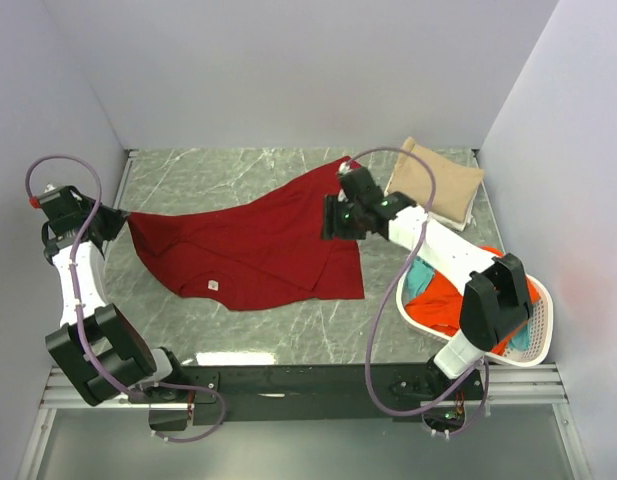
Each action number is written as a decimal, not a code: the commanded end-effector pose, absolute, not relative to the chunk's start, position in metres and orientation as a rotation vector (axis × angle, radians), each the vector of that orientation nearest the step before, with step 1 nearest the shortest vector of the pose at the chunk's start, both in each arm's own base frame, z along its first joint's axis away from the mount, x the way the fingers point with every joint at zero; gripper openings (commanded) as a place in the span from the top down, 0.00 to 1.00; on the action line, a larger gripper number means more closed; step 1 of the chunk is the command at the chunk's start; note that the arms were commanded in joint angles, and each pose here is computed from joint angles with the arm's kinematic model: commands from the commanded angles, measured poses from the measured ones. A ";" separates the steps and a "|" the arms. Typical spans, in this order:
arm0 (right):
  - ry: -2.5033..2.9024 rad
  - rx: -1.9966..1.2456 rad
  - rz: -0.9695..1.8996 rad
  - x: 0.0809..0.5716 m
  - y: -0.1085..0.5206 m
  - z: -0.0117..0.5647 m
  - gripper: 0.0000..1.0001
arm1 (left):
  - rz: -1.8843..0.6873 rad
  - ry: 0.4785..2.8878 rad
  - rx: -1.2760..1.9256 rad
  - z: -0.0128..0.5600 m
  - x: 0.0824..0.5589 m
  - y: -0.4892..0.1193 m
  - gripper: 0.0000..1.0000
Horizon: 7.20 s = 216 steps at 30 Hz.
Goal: Fold and stack the t-shirts
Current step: Flatten the tshirt out
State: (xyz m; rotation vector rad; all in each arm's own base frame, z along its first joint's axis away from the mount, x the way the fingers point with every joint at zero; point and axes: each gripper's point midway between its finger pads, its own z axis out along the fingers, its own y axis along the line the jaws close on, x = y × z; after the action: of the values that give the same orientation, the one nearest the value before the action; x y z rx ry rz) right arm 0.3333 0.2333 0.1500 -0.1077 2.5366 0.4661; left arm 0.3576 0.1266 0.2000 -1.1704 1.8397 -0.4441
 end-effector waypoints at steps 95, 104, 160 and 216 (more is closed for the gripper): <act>1.240 0.063 0.635 0.294 0.111 0.642 1.00 | -0.625 0.968 -0.455 0.676 0.275 0.028 0.99; 1.101 0.081 0.645 0.254 0.094 0.673 1.00 | -0.650 0.854 -0.345 0.723 0.233 0.007 0.99; 1.515 0.013 0.668 0.413 0.171 0.511 1.00 | -0.770 1.133 -0.394 0.624 0.430 0.054 0.99; 2.761 -0.159 0.590 0.396 0.266 0.031 0.23 | -0.246 2.528 -1.000 0.012 0.389 0.075 0.02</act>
State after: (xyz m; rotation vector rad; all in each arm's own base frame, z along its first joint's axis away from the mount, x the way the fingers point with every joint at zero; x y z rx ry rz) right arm 0.3986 0.2849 0.0446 -0.2217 2.6919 0.6432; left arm 0.3819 0.0740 0.0319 -1.0329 2.4910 -0.2632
